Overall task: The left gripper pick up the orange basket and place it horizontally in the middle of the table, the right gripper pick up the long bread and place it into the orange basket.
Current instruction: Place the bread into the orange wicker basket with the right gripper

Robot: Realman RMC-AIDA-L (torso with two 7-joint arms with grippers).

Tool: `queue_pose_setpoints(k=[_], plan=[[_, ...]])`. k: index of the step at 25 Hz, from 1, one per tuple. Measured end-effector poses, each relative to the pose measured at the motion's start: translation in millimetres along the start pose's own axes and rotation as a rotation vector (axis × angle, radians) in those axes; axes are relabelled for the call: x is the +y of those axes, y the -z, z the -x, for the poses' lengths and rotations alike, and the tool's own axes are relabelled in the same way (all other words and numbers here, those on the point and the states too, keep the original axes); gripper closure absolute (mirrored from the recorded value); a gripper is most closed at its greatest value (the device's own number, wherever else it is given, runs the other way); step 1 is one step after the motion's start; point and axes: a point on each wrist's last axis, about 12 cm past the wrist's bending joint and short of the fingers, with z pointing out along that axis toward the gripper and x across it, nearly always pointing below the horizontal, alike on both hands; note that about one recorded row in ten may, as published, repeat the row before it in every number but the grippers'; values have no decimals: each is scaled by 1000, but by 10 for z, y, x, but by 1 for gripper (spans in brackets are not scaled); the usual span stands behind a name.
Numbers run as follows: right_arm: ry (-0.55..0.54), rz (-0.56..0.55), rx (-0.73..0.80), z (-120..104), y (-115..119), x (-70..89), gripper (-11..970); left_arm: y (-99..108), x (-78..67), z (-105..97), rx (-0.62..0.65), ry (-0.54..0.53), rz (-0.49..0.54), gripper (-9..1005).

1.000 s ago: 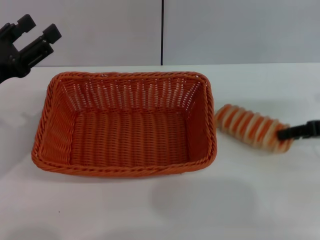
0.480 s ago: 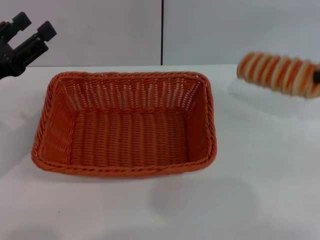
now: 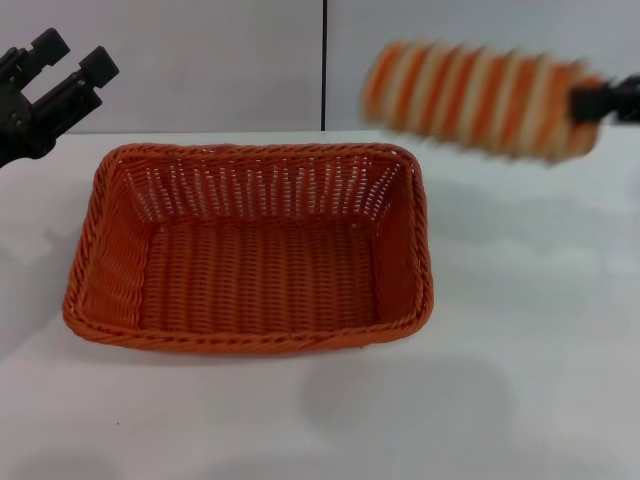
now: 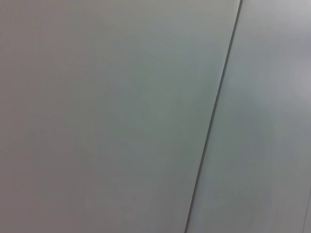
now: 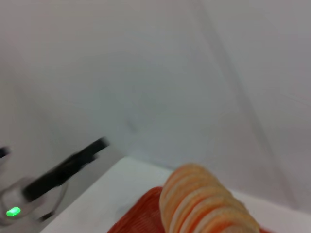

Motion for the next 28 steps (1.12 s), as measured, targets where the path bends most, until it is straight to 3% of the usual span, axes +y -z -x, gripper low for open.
queue_pose_setpoints(k=[7,15,25,28], plan=[[-11,228,142,-153,-606,-134,798,45,-10,-34,-2,-12,-1,215],[22,204,163,-201,-741,-270,839,98,-1,-123,-1,-3,8,215],[69,202,115,-227,-733,-293,842,119,-3,-157,3,-12,10,215],[74,208,105,-223,-734,-290,764,125,-3,-170,4,-9,12,215]])
